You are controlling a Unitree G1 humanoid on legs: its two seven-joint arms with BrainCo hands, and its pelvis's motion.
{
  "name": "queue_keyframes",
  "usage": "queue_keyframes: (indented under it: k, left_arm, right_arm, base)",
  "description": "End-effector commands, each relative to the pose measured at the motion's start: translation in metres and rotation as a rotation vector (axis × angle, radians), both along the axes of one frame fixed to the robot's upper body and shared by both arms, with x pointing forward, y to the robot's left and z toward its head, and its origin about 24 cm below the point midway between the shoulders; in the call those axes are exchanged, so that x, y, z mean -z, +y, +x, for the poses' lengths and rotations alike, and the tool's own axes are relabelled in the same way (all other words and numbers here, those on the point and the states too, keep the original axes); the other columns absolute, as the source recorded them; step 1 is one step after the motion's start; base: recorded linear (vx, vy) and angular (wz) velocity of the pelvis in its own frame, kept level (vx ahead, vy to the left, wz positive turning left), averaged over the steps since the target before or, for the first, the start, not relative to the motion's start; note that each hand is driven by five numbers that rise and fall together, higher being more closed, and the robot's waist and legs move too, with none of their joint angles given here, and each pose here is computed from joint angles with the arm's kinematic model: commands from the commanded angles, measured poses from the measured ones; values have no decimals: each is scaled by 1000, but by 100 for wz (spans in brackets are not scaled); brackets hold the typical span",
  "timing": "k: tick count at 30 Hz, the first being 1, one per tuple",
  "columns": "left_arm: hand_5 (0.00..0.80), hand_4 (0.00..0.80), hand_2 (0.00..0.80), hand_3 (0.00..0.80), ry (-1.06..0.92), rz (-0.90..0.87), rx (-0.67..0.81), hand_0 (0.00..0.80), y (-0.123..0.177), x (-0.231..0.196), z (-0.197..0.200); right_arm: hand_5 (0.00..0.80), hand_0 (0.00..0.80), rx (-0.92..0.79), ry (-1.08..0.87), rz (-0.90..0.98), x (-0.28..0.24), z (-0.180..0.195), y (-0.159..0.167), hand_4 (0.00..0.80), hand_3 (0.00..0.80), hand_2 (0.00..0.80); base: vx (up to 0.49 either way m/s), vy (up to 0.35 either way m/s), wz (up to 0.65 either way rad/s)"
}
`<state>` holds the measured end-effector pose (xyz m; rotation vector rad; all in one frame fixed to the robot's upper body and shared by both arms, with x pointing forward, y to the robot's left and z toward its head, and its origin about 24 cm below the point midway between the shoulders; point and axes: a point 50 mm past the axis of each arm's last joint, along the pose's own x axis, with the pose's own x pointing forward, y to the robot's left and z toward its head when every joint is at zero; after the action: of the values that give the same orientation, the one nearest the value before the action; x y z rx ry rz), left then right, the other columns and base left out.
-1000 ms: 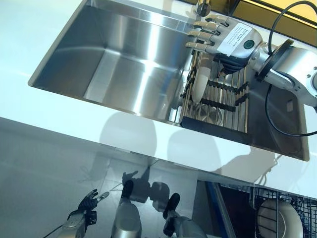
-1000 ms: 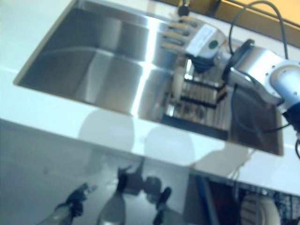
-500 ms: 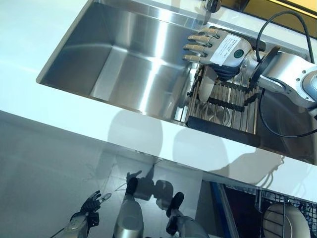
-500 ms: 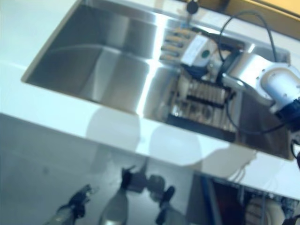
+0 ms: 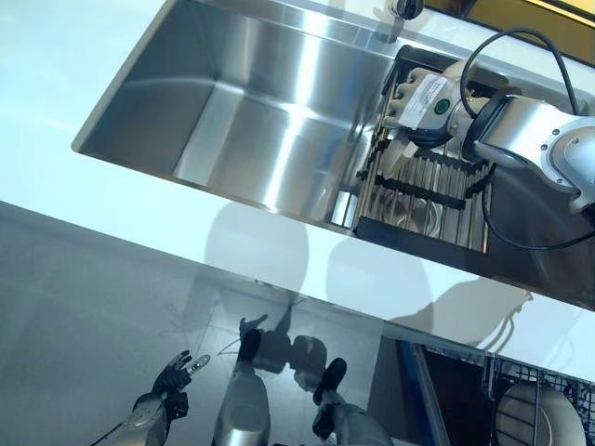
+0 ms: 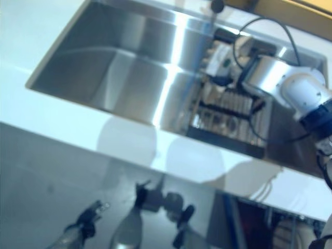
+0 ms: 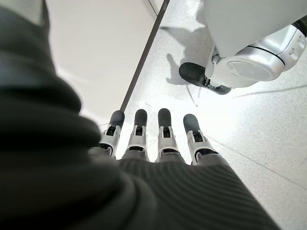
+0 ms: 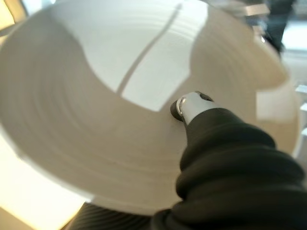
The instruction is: Take plates into dishwasher
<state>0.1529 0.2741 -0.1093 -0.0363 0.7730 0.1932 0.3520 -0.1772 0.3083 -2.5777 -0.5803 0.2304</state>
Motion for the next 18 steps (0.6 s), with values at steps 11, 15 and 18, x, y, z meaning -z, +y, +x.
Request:
queue_keyframes:
  k: [11, 15, 18]
  left_arm:
    - [0, 0, 0, 0, 21, 8, 18, 0, -2, 4, -10]
    - [0, 0, 0, 0, 40, 21, 12, 0, -3, 8, -18]
    - [0, 0, 0, 0, 60, 34, 17, 0, -4, 10, -23]
  right_arm:
    - [800, 800, 23, -140, 13, -25, -2, -21, 800, 800, 800]
    - [800, 800, -39, -239, 151, -44, -10, -24, 800, 800, 800]
    - [800, 800, -69, -341, 297, -65, -20, -32, 800, 800, 800]
  base:
    - [0, 0, 0]
    - [17, -10, -3]
    - [35, -23, -9]
